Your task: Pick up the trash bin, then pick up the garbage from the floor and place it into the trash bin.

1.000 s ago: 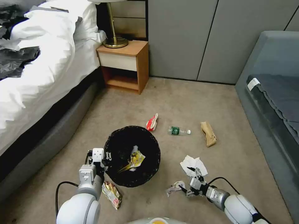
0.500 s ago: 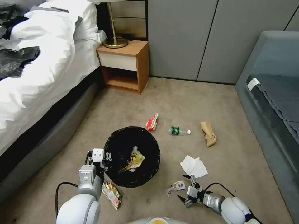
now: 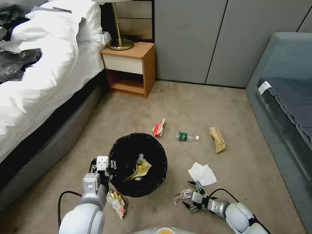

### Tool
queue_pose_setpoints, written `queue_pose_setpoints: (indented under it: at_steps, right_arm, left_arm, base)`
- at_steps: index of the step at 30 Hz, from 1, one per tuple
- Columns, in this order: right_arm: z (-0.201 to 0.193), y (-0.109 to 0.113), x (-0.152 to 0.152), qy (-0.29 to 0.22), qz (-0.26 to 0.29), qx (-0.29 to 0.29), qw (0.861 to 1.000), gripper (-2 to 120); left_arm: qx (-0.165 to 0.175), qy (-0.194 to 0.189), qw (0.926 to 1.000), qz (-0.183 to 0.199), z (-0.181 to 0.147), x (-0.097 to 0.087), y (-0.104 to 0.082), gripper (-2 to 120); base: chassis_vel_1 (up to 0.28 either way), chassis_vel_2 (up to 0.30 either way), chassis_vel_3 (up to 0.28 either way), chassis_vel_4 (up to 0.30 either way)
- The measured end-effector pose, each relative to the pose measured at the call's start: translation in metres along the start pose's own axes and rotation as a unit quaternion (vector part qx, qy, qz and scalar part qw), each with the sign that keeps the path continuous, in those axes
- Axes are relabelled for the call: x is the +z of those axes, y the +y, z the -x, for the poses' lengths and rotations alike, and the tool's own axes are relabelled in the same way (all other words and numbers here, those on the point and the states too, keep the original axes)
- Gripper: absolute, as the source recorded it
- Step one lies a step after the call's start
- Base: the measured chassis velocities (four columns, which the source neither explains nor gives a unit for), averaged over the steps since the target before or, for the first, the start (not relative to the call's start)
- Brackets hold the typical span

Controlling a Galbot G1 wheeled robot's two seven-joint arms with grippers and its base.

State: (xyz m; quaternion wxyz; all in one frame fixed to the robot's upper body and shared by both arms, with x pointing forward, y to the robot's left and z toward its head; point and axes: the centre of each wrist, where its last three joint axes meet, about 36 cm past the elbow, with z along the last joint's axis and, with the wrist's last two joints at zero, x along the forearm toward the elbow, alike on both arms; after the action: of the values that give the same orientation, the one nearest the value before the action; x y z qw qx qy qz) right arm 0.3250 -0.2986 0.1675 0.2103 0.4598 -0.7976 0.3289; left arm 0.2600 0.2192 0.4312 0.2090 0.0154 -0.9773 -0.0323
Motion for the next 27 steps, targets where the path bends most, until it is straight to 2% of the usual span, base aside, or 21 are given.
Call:
queue_pose_setpoints:
  at_steps: [1,5,6,9,10,12,16,18,20,21,23,24,25,27]
  right_arm:
    - [0.0,0.0,0.0,0.0,0.0,0.0,1.0,87]
    - [0.007,0.004,0.002,-0.004,0.006,-0.003,1.0,70]
    - [0.007,0.004,0.002,-0.004,0.006,-0.003,1.0,70]
    - [0.012,0.007,0.004,-0.008,0.013,-0.005,1.0,53]
    - [0.012,0.007,0.004,-0.008,0.013,-0.005,1.0,53]
    - [0.015,0.011,0.006,-0.01,0.019,-0.006,1.0,43]
    - [0.017,0.015,0.007,-0.012,0.023,-0.007,1.0,35]
    - [0.018,0.018,0.008,-0.014,0.026,-0.009,1.0,23]
    - [0.02,0.02,0.007,-0.016,0.029,-0.01,0.999,15]
    - [0.02,0.02,0.007,-0.016,0.029,-0.01,0.999,15]
    - [0.02,0.022,0.007,-0.017,0.031,-0.01,0.999,5]
    - [0.02,0.022,0.007,-0.017,0.031,-0.01,0.999,5]
    - [0.02,0.022,0.007,-0.018,0.032,-0.01,0.999,0]
    - [0.019,0.022,0.007,-0.018,0.033,-0.009,0.999,0]
  left_arm:
    - [0.0,0.0,1.0,0.0,0.0,0.0,0.0,0]
    - [-0.001,0.001,1.0,0.0,0.001,0.001,0.0,0]
    - [-0.001,0.001,1.0,0.0,0.001,0.001,0.0,0]
    - [0.001,0.002,1.0,0.001,0.001,0.002,-0.002,0]
    - [0.001,0.002,1.0,0.001,0.001,0.002,-0.002,0]
    - [0.001,0.003,1.0,0.001,0.001,0.003,-0.002,0]
    - [0.0,0.003,1.0,0.001,0.001,0.003,-0.002,0]
    - [0.0,0.003,1.0,0.002,0.001,0.003,-0.002,0]
    - [0.0,0.003,1.0,0.002,0.001,0.003,-0.002,0]
    - [0.0,0.003,1.0,0.002,0.001,0.003,-0.002,0]
    - [0.0,0.002,1.0,0.001,0.001,0.003,-0.002,0]
    - [0.0,0.002,1.0,0.001,0.001,0.003,-0.002,0]
    - [0.0,0.002,1.0,0.001,0.001,0.003,-0.002,0]
    - [0.001,0.002,1.0,0.001,0.001,0.003,-0.002,0]
  base:
    - [0.0,0.0,0.0,0.0]
    - [0.0,0.0,0.0,0.0]
    - [0.0,0.0,0.0,0.0]
    - [0.0,0.0,0.0,0.0]
    - [0.0,0.0,0.0,0.0]
    - [0.0,0.0,0.0,0.0]
    - [0.0,0.0,0.0,0.0]
    - [0.0,0.0,0.0,0.0]
    - [0.0,0.0,0.0,0.0]
    - [0.0,0.0,0.0,0.0]
    - [0.0,0.0,0.0,0.0]
    - [0.0,0.0,0.0,0.0]
    - [0.0,0.0,0.0,0.0]
    - [0.0,0.0,0.0,0.0]
